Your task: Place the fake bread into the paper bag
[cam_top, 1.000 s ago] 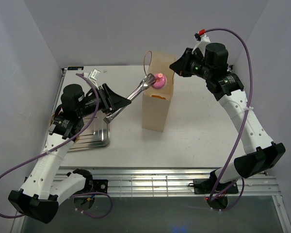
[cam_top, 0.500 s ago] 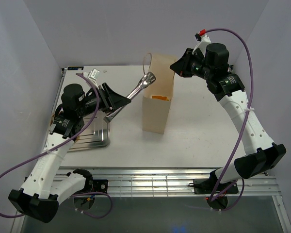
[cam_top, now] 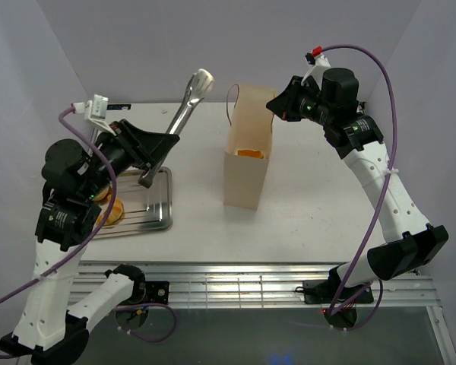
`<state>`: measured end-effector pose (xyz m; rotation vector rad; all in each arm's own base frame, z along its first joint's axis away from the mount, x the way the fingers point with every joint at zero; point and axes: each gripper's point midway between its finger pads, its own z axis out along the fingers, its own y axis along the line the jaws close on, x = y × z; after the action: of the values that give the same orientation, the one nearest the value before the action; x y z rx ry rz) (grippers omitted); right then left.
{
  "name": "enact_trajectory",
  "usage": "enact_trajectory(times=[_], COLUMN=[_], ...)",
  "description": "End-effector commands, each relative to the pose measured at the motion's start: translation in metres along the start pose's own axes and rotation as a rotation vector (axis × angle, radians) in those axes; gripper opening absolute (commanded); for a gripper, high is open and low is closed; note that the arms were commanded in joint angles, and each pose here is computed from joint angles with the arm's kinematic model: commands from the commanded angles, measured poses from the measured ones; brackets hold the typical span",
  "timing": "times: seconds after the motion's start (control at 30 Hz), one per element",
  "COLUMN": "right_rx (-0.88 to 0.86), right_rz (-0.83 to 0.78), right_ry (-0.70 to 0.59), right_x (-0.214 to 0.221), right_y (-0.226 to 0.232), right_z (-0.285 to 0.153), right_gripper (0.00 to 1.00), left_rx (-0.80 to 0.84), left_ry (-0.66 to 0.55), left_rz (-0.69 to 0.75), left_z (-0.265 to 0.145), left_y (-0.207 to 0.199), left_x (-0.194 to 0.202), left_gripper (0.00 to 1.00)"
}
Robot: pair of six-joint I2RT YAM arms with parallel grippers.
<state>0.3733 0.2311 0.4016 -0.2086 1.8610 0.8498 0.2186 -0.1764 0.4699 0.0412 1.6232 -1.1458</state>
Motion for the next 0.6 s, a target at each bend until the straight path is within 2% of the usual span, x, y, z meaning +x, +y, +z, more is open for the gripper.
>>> enact_trajectory(times=[0.0,0.07,0.17,0.3,0.57], right_rx=[-0.034,-0.041,-0.042,-0.046,-0.073], right_rz=[-0.033,-0.035,-0.039,-0.042,-0.031], right_ry=[-0.066,-0.068,-0.061,-0.053,-0.025], right_x=[-0.019,-0.020,-0.018,-0.015,-0.013], right_y=[0.014,0.016,0.015,0.015,0.019], right_z=[-0.013,-0.015,-0.014,-0.013,-0.006], right_gripper=[0.08,0.08,0.08,0.08,0.08], left_rx=[-0.206,-0.343,-0.587,-0.805,-1.132], left_ry=[-0.121,-0.175,-0.161,-0.126,-0.101], left_rz=[0.062,0.080,0.078,0.089,0.126], left_z=[-0.022,-0.029,-0.041,-0.048,-0.059], left_y=[0.021,0.040,0.088,0.138,0.215], left_x=[-0.027,-0.041,-0.035,-0.020,0.004], left_gripper=[0.48,0.48,0.48,0.48,0.48])
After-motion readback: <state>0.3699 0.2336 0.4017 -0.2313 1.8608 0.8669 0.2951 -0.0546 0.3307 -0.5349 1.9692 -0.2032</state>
